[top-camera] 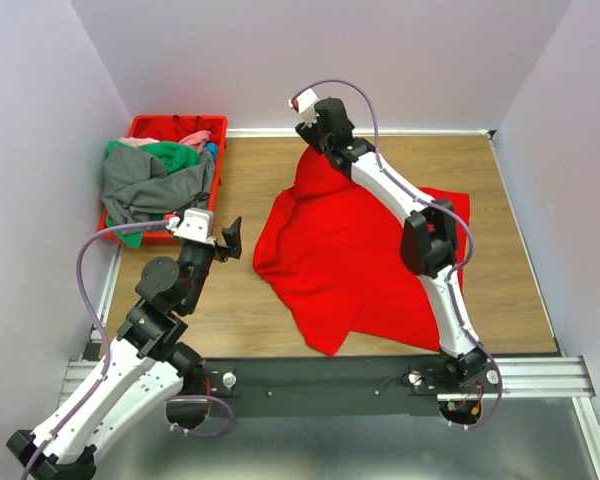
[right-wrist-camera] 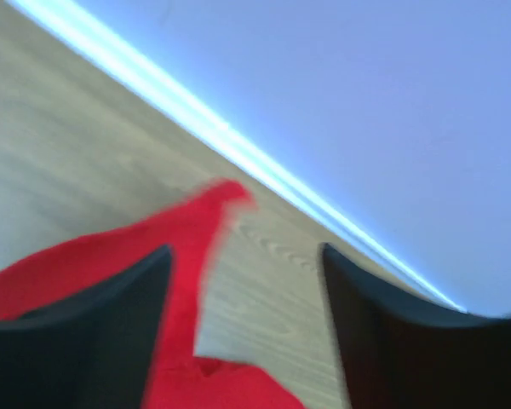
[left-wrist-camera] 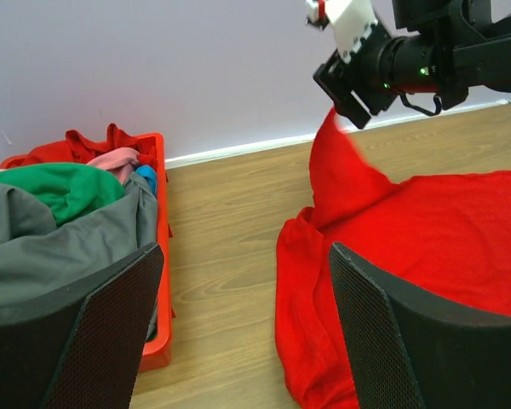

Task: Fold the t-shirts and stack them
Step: Flatten the tshirt out

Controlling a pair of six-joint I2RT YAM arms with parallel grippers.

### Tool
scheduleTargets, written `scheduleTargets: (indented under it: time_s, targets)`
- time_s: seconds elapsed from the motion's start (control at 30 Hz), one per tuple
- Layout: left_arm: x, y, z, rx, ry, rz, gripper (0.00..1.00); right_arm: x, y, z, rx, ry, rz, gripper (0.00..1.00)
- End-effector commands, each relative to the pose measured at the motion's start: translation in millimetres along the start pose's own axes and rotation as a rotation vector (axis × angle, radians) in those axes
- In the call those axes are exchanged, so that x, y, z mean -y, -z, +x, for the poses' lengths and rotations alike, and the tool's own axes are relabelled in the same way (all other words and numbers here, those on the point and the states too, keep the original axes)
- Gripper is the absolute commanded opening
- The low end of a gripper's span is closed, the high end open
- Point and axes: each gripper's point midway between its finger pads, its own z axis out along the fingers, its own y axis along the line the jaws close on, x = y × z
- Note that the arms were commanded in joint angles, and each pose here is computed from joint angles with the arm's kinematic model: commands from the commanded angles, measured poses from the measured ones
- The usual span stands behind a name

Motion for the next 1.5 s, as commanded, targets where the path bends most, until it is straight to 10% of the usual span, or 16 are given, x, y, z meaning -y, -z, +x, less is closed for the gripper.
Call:
scheduleTargets:
  time_s: [0.0,0.17,0.47,0.67,0.8,1.17,1.47]
  targets:
    - [-4,-1,-1,0.012,0.001,-0.023,0.86,24,6,-7,0.031,-0.107,0.177,0.91]
    - [5,-3,-2,0.013,0.005,0.026,0.86,36,62,27,0.013,-0.177,0.02,0.93]
    - [65,-2,-4,0.032,0.026,0.349,0.86,-88,281,193,-0.267,0.007,-0.941,0.89]
    - [139,23,3,-0.039,0.117,0.782,0.77,-104,333,268,-0.432,0.031,-0.927,0.89]
    - [195,50,29,-0.333,0.373,0.914,0.66,-97,344,290,-0.502,-0.006,-0.818,0.85]
    - [257,109,139,-0.853,0.556,0.615,0.67,-42,314,319,-0.584,-0.181,-0.473,0.85]
    - [261,107,236,-1.031,0.207,0.349,0.69,-21,309,322,-0.58,-0.27,-0.395,0.85]
